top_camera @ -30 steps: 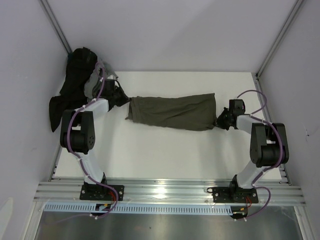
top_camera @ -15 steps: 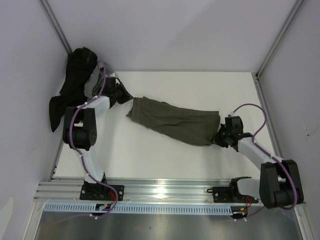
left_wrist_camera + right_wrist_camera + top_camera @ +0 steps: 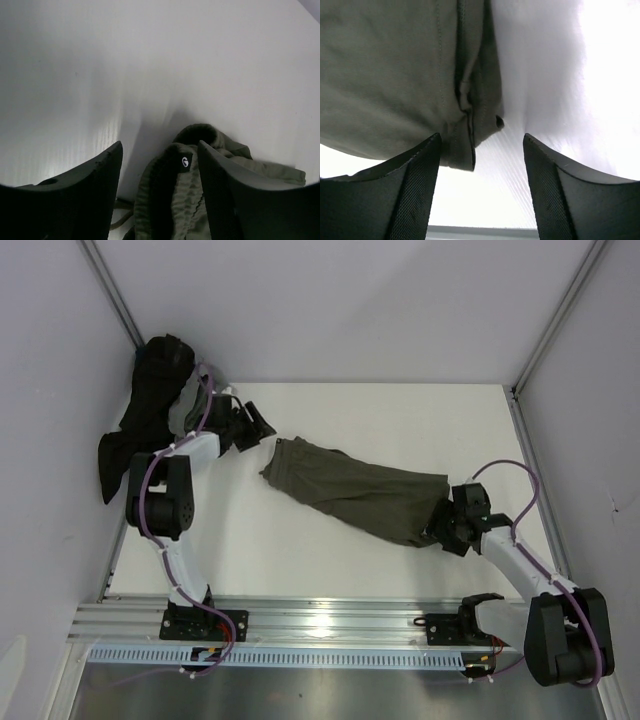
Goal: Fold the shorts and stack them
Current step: Fold the shorts
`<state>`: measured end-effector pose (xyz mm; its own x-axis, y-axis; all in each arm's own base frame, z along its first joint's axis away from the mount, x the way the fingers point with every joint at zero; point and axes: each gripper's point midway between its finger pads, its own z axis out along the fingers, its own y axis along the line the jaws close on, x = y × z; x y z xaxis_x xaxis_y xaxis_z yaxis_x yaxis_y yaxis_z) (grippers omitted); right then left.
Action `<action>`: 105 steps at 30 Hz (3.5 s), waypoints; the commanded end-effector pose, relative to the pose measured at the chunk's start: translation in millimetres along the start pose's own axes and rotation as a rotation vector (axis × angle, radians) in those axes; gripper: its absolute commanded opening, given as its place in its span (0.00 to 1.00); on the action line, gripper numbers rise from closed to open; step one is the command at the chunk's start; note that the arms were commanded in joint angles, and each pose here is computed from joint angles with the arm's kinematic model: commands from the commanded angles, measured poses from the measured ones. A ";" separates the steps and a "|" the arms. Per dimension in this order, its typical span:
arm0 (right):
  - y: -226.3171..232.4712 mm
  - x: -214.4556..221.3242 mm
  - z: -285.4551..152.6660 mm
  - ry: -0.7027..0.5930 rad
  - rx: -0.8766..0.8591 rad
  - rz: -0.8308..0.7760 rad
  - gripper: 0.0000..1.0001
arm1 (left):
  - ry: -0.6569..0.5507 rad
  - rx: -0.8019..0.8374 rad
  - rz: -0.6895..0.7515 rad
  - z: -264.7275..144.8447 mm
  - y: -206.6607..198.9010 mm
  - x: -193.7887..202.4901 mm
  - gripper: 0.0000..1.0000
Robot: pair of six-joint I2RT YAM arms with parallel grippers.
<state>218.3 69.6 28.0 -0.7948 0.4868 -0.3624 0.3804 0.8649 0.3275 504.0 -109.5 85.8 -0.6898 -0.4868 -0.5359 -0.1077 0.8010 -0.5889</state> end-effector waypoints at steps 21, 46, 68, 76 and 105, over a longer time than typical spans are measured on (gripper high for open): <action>178.3 -56.7 -19.3 -0.098 -0.322 -0.291 0.67 | -0.047 0.182 0.142 -84.1 -2.4 76.3 0.79; 261.2 -23.2 81.3 0.030 -0.364 -0.383 0.63 | -0.060 0.159 0.246 -61.2 -5.3 80.7 0.77; 260.5 -12.1 77.6 0.063 -0.398 -0.369 0.59 | 0.038 0.240 0.323 -47.5 -29.9 105.8 0.06; 225.4 -11.5 17.0 0.026 -0.378 -0.431 0.61 | 0.056 0.182 0.313 -49.3 -30.5 94.9 0.00; 78.3 17.6 -33.9 -0.113 -0.164 0.144 0.87 | -0.004 -0.173 0.029 -94.2 21.9 100.6 0.00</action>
<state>199.0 142.9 72.9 -0.7548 0.5384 -0.3746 0.3446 0.8115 0.4720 366.8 -113.0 59.9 -0.7481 -0.4073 -0.5239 -0.1785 0.8839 -0.4323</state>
